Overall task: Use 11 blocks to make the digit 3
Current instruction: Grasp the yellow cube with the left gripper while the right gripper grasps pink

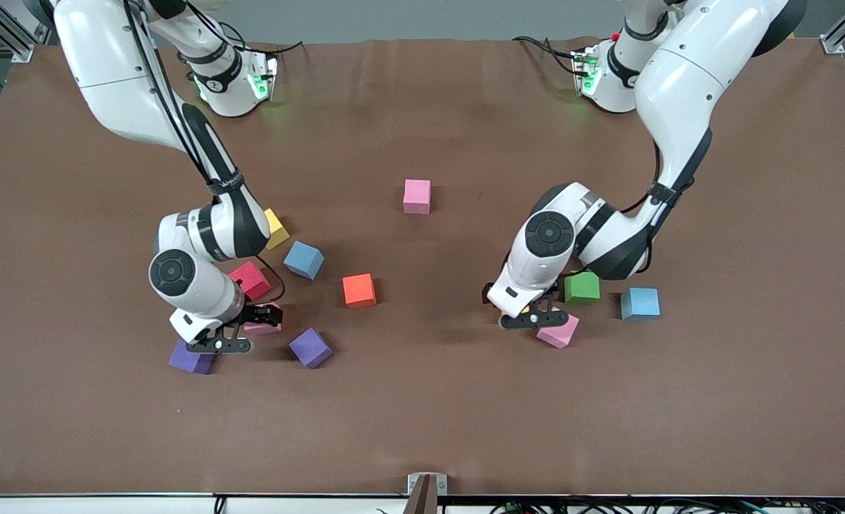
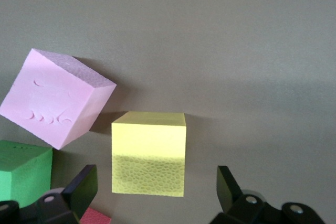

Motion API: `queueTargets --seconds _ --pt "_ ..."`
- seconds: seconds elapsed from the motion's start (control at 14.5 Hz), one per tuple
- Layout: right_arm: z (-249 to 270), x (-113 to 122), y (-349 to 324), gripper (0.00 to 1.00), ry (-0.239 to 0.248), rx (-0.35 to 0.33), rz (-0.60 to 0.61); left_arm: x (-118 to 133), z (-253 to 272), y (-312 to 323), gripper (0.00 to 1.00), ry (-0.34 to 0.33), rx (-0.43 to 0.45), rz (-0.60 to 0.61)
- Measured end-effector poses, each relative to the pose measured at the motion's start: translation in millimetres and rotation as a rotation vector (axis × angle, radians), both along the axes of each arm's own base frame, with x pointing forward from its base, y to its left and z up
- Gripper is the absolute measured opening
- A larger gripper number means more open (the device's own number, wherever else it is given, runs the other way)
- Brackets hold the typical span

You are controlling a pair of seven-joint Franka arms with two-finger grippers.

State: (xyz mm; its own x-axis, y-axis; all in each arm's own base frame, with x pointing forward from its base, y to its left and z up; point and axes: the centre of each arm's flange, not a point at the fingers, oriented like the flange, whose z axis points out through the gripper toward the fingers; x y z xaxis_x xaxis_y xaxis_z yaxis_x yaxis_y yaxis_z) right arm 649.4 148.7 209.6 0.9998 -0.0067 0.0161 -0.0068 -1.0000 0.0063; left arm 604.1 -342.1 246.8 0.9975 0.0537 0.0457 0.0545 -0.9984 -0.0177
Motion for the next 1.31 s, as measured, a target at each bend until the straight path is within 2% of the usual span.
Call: queueTargets --seconds 0.55,0.76,0.9,1.1,1.24,1.31 --pt "-3.5 -2.1 2.5 1.0 0.006 0.0 0.004 5.8 -20.6 7.1 1.0 -0.004 -0.016 -0.003" --pt "-3.6 -2.2 2.5 0.96 0.006 0.0 0.004 7.7 -25.7 10.2 1.0 -0.006 -0.018 -0.001" --pt "-4.0 -2.6 2.5 0.86 0.007 0.0 0.004 8.5 -29.5 12.6 0.99 -0.009 -0.008 -0.009" --pt "-6.5 -4.5 2.0 0.82 0.013 -0.001 0.004 7.9 -36.2 12.7 0.98 -0.013 0.002 -0.024" --pt "-6.4 -4.7 2.2 0.65 0.013 0.0 0.003 7.6 -39.2 12.4 0.97 -0.011 0.0 -0.025" --pt "-5.9 -4.6 2.4 0.62 0.012 0.0 0.002 7.5 -40.1 12.4 0.93 -0.01 0.0 -0.025"
